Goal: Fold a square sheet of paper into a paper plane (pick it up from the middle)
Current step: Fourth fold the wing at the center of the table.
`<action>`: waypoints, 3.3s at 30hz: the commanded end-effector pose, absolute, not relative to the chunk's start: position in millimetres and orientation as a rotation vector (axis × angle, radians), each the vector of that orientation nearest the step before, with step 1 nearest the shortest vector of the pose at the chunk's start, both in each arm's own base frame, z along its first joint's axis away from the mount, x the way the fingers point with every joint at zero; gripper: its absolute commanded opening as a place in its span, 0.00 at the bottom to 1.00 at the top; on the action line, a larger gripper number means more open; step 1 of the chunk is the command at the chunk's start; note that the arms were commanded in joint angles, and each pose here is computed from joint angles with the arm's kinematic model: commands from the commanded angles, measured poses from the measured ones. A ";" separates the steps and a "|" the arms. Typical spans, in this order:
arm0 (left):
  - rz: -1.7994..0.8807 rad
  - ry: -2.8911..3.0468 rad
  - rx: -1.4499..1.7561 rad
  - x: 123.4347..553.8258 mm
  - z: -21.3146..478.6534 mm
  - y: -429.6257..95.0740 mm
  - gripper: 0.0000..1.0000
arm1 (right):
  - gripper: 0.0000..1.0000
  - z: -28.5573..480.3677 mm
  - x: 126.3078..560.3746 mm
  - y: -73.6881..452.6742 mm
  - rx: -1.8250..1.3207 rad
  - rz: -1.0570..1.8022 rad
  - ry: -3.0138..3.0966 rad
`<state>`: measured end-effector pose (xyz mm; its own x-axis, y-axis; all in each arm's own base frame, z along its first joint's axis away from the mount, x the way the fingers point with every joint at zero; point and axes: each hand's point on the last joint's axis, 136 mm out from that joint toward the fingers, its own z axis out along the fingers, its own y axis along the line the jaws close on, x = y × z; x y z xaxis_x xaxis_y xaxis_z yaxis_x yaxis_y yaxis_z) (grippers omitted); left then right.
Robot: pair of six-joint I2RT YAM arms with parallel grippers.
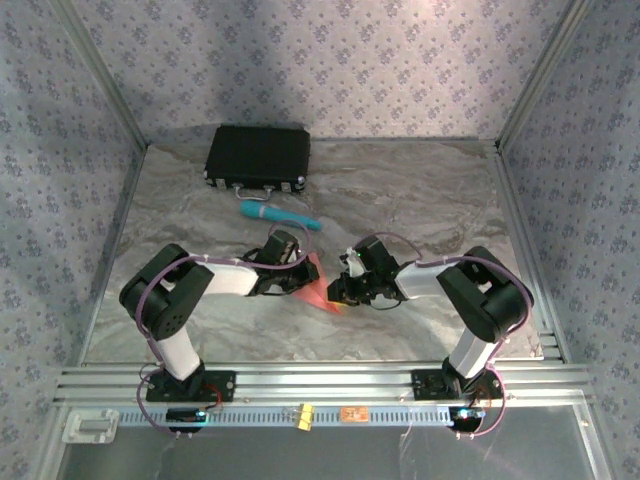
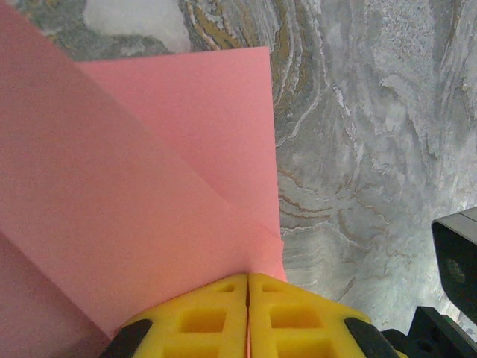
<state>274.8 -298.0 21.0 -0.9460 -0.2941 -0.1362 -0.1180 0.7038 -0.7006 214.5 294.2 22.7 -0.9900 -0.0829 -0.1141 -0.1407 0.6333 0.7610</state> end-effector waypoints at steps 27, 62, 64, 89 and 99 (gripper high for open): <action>-1.002 2.746 -0.345 268.4 -3.1 -288.5 0.09 | 0.08 -2.6 175.5 258.5 -0.251 1.196 2.946; -1.007 2.747 -0.345 267.9 -4.0 -288.9 0.09 | 0.11 -1.9 165.7 248.1 -0.252 1.174 2.962; -1.007 2.747 -0.345 267.7 -4.0 -288.7 0.09 | 0.13 -1.3 164.5 246.8 -0.250 1.169 2.964; -1.016 2.746 -0.346 267.6 -3.6 -289.8 0.09 | 0.12 -4.4 157.9 237.1 -0.203 1.103 3.014; -1.015 2.746 -0.345 267.4 -3.6 -289.4 0.09 | 0.10 -8.0 152.9 233.5 -0.184 1.082 3.034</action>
